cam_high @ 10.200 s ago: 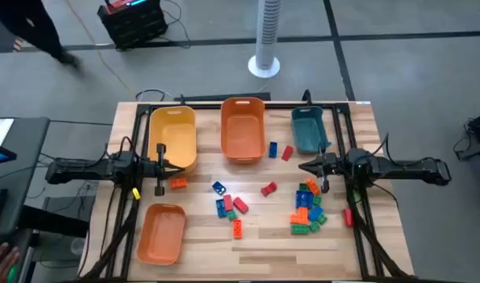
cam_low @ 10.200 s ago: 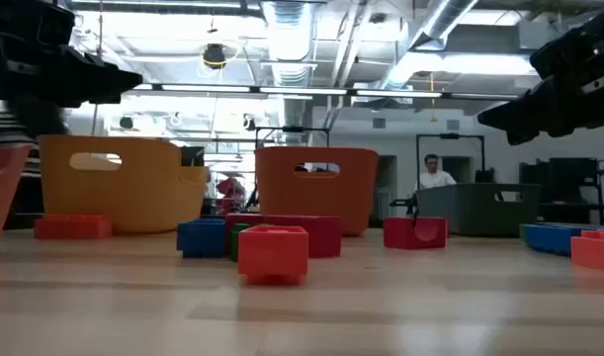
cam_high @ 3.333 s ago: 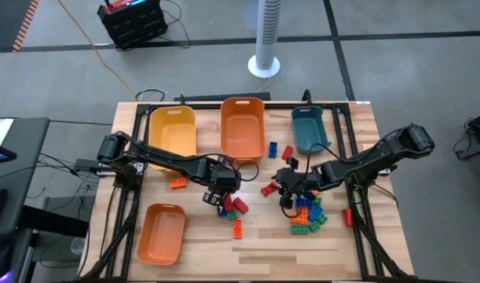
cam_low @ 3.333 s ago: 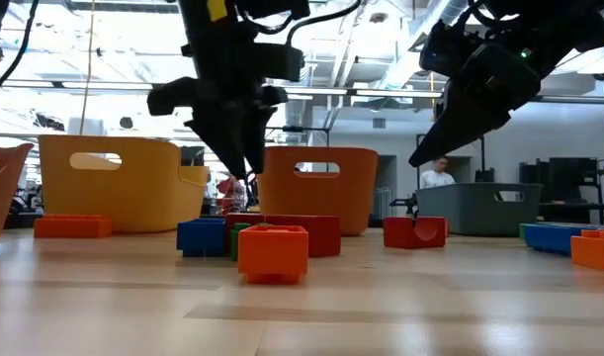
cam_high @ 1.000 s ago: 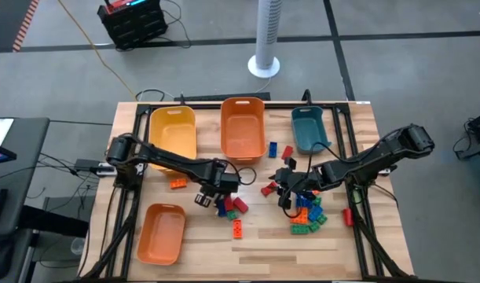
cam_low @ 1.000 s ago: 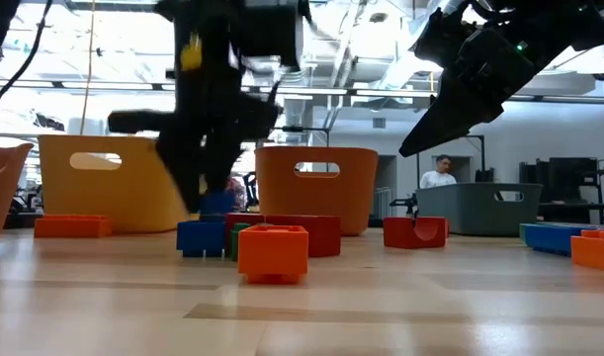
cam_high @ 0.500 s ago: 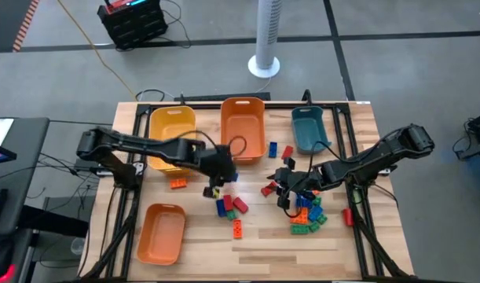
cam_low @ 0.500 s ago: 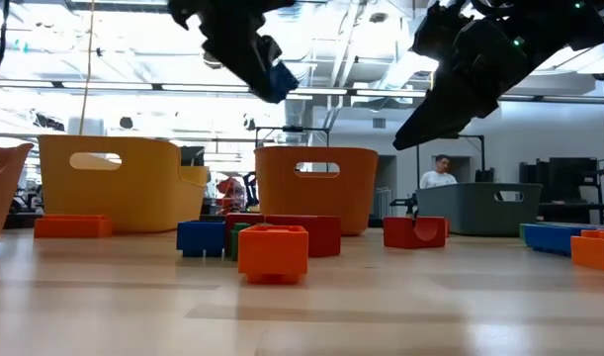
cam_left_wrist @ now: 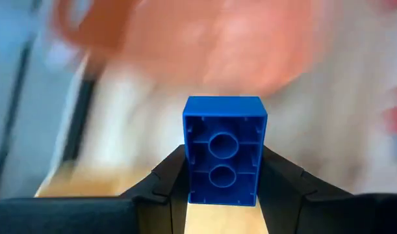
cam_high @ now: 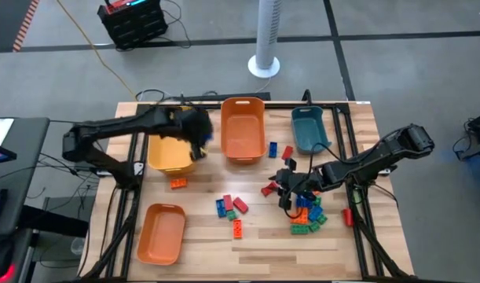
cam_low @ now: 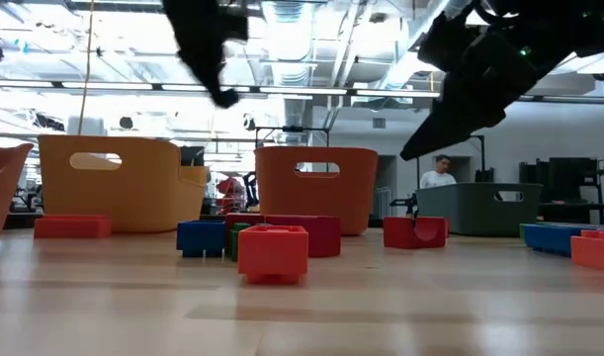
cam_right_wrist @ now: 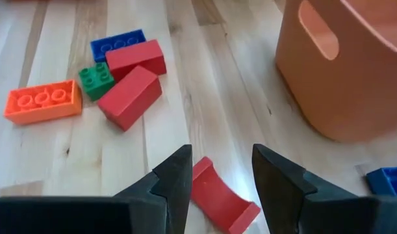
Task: Sort blocks
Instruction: Put the blue game piece into the yellow bin
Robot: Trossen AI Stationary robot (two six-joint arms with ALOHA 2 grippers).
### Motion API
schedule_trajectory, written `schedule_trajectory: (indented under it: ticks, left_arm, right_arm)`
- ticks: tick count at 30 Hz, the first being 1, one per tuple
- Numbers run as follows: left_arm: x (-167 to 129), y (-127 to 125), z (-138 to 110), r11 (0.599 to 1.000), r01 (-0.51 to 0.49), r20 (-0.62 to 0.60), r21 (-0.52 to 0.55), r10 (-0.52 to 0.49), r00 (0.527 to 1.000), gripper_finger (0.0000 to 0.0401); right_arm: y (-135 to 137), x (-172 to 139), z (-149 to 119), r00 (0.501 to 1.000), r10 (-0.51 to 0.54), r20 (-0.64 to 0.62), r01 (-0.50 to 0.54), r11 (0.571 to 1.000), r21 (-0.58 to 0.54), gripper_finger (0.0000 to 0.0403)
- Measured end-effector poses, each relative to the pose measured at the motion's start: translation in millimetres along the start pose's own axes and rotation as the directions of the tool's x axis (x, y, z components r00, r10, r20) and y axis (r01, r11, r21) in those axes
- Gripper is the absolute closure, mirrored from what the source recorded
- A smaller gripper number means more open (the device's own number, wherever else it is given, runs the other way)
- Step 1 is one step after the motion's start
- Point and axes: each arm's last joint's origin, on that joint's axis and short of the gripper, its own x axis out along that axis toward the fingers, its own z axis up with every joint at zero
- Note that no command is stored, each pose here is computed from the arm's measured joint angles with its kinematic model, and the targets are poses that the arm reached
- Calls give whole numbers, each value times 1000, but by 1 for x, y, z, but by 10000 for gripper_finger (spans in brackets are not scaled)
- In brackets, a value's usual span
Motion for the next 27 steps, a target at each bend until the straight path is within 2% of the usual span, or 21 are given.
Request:
schedule_trajectory:
  ticks: [2,4,9,11,14,19,23,27]
  left_arm:
    - [6,14,-12,993,-61,-112,-98,50,992,271]
    - [14,23,-24,980,-91,-200,-179,54,978,271]
    - [49,31,-61,952,-155,-390,-265,41,920,269]
    - [61,32,-74,944,-179,-429,-276,46,902,249]
    - [71,32,-85,943,-185,-460,-276,40,887,199]
    - [63,34,-78,947,-166,-445,-276,27,895,135]
    - [41,33,-55,952,-116,-366,-282,5,930,124]
    - [16,16,-25,976,-28,-198,-218,-16,980,127]
  right_arm:
    - [0,0,1,1000,3,9,-3,1000,3,228]
    - [1,0,2,1000,9,23,-9,1000,7,228]
    - [2,-1,3,999,16,35,-16,1000,11,228]
    - [4,-1,3,999,22,38,-22,1000,8,228]
    - [7,-2,3,999,33,42,-33,999,2,228]
    - [8,-3,3,998,37,45,-37,999,1,228]
    - [8,-3,3,998,37,45,-37,999,-1,228]
    - [8,-3,3,998,37,45,-37,999,-7,228]
